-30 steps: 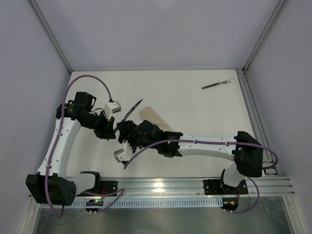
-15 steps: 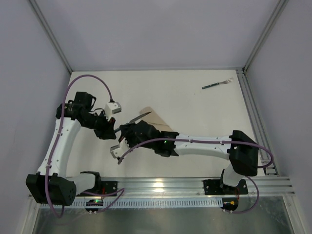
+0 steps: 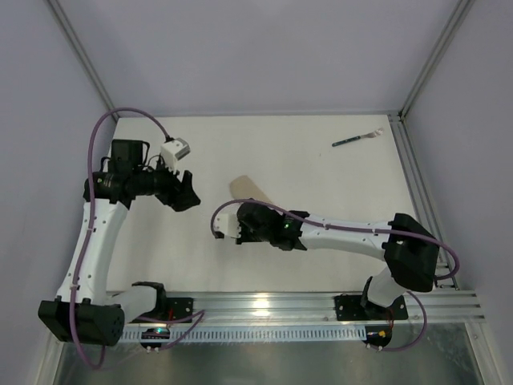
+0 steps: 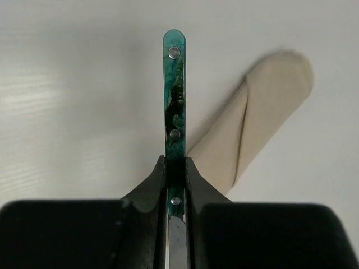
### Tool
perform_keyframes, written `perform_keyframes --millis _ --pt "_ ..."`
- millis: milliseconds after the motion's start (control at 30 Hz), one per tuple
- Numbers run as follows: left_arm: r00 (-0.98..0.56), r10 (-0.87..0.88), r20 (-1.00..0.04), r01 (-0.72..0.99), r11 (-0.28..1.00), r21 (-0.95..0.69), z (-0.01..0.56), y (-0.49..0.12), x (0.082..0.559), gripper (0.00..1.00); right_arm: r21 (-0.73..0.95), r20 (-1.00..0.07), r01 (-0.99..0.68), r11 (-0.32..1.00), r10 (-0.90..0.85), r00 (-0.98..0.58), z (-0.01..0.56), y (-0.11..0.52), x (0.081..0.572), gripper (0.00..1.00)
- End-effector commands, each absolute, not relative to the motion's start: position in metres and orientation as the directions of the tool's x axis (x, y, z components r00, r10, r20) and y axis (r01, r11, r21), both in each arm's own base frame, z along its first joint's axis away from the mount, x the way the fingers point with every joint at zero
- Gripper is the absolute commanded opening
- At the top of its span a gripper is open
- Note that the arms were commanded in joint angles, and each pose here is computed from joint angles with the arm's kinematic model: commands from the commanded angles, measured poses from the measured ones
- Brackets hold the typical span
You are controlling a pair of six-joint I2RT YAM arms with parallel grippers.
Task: Fold the napkin into a case and place the utensils inside
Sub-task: Insert the knife into the folded napkin.
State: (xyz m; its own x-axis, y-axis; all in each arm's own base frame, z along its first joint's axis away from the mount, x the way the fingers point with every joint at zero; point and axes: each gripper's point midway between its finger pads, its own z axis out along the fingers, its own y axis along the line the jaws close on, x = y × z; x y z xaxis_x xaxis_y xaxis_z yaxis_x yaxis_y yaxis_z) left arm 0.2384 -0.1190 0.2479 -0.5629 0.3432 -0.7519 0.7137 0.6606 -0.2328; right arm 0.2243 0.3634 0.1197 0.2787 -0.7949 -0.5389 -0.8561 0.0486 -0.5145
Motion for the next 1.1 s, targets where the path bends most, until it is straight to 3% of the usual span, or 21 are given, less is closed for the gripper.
perform_keyframes --millis 0,100,167,300,367,700,967,1067 --pt "-0.529 0.240 -0.814 0.602 0.783 -0.160 0.268 -0.109 0.288 0.74 -0.352 -0.598 -0.887 0.298 -0.801 -0.031 0.116 0.323 0.226 0.04" --pt "-0.619 0.232 -0.751 0.527 0.831 -0.177 0.235 -0.106 0.313 0.64 -0.230 -0.618 -0.852 0.470 -0.747 -0.245 0.114 0.299 0.244 0.04" --pt "-0.650 0.276 -0.708 0.523 0.839 -0.153 0.215 -0.116 0.323 0.59 -0.158 -0.604 -0.844 0.512 -0.727 -0.328 0.108 0.289 0.247 0.04" --pt "-0.676 0.374 -0.635 0.551 0.828 -0.100 0.167 -0.148 0.348 0.64 -0.091 -0.532 -0.789 0.607 -0.700 -0.477 0.097 0.269 0.268 0.04" --pt "-0.642 0.377 -0.668 0.562 0.824 -0.075 0.164 -0.167 0.366 0.69 -0.065 -0.494 -0.763 0.643 -0.685 -0.535 0.086 0.266 0.275 0.04" --pt "-0.665 0.277 -0.693 0.507 0.849 -0.148 0.126 -0.208 0.440 0.65 0.059 -0.418 -0.729 0.682 -0.646 -0.638 0.065 0.283 0.280 0.04" --pt "-0.702 0.310 -0.641 0.520 0.838 -0.164 0.082 -0.221 0.446 0.62 0.072 -0.398 -0.702 0.708 -0.625 -0.671 0.055 0.278 0.274 0.04" --pt "-0.718 0.315 -0.621 0.515 0.840 -0.170 0.071 -0.222 0.444 0.55 0.068 -0.400 -0.694 0.716 -0.618 -0.677 0.053 0.280 0.278 0.04"
